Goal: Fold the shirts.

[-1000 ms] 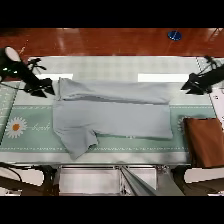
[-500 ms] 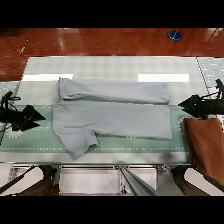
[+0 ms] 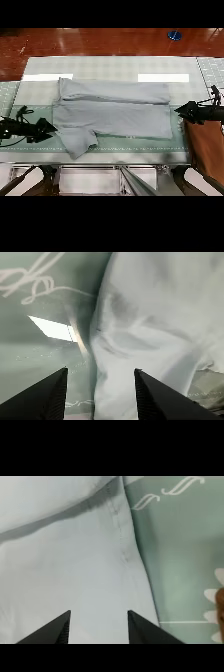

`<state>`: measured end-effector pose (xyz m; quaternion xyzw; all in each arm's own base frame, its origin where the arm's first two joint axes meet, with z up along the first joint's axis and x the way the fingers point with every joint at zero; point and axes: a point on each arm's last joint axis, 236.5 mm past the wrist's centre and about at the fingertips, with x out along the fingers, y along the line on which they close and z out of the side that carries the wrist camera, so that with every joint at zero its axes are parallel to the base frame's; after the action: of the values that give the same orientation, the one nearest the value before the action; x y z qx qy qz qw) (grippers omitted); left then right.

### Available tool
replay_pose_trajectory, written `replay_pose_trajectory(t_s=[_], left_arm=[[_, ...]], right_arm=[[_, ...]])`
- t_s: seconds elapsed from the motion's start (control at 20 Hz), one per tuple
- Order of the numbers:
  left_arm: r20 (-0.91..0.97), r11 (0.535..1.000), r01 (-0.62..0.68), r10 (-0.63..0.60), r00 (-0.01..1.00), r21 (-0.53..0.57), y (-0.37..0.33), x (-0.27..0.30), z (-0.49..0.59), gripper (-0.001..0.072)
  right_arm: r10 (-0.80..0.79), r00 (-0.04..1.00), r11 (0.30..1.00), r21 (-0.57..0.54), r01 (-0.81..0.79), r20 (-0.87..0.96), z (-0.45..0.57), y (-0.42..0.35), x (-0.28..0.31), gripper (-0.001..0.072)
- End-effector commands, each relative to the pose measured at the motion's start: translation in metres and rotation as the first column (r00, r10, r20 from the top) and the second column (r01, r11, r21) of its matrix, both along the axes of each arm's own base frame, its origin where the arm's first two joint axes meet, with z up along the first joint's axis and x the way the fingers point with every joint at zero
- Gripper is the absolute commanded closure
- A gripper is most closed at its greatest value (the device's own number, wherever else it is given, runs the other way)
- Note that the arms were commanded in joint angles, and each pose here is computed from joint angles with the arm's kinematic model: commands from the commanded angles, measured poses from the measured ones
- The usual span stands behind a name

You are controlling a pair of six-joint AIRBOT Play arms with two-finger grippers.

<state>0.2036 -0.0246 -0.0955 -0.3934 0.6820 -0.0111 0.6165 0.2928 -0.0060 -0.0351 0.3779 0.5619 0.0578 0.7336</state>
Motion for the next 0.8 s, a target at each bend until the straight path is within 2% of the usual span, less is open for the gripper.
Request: replay_pose_trajectory(t_s=[0.0, 0.1, 0.15, 0.2, 0.25, 0.4, 0.5, 0.6, 0.75], left_arm=[[0.029, 1.0, -0.016, 0.016, 0.999, -0.009, -0.026, 0.005, -0.019, 0.0201], [0.068, 1.0, 0.008, -0.008, 0.998, -0.002, -0.038, 0.015, -0.019, 0.0207], [0.08, 0.999, 0.034, -0.035, 0.996, 0.003, -0.046, 0.016, -0.02, 0.0281], [0.083, 0.998, 0.068, -0.068, 0.994, 0.007, -0.053, 0.015, -0.02, 0.0535], [0.087, 0.995, 0.098, -0.098, 0.991, 0.004, -0.059, 0.014, -0.018, 0.068], [0.11, 0.983, 0.183, -0.179, 0.978, -0.024, -0.065, 0.014, -0.003, 0.0684], [0.133, 0.98, 0.195, -0.19, 0.973, -0.024, -0.065, 0.023, 0.006, 0.0684], [0.157, 0.98, 0.199, -0.194, 0.968, -0.017, -0.063, 0.033, 0.015, 0.0684], [0.187, 0.979, 0.202, -0.197, 0.962, -0.006, -0.061, 0.044, 0.024, 0.0684]], right_arm=[[0.004, 1.0, 1.0, 0.006, -0.004, -0.014, -0.001, 0.002, -0.004, 0.0293], [0.002, 1.0, 1.0, 0.007, -0.002, -0.015, -0.001, 0.002, -0.004, 0.0293], [0.001, 1.0, 1.0, 0.005, -0.001, -0.016, -0.001, 0.001, -0.004, 0.0293], [0.007, 1.0, 1.0, 0.0, -0.007, -0.024, -0.002, 0.001, -0.006, 0.0293], [0.017, 0.998, 1.0, -0.023, -0.018, -0.056, -0.008, -0.003, -0.013, 0.0293], [0.013, 0.949, 0.983, -0.172, -0.071, -0.315, -0.037, -0.035, -0.071, 0.0293], [0.012, 0.913, 0.987, -0.142, -0.076, -0.408, -0.045, -0.027, -0.096, 0.0293], [0.045, 0.903, 0.991, -0.092, -0.093, -0.428, -0.051, -0.01, -0.105, 0.0293], [0.095, 0.896, 0.986, -0.081, -0.144, -0.435, -0.06, 0.007, -0.109, 0.0293]])
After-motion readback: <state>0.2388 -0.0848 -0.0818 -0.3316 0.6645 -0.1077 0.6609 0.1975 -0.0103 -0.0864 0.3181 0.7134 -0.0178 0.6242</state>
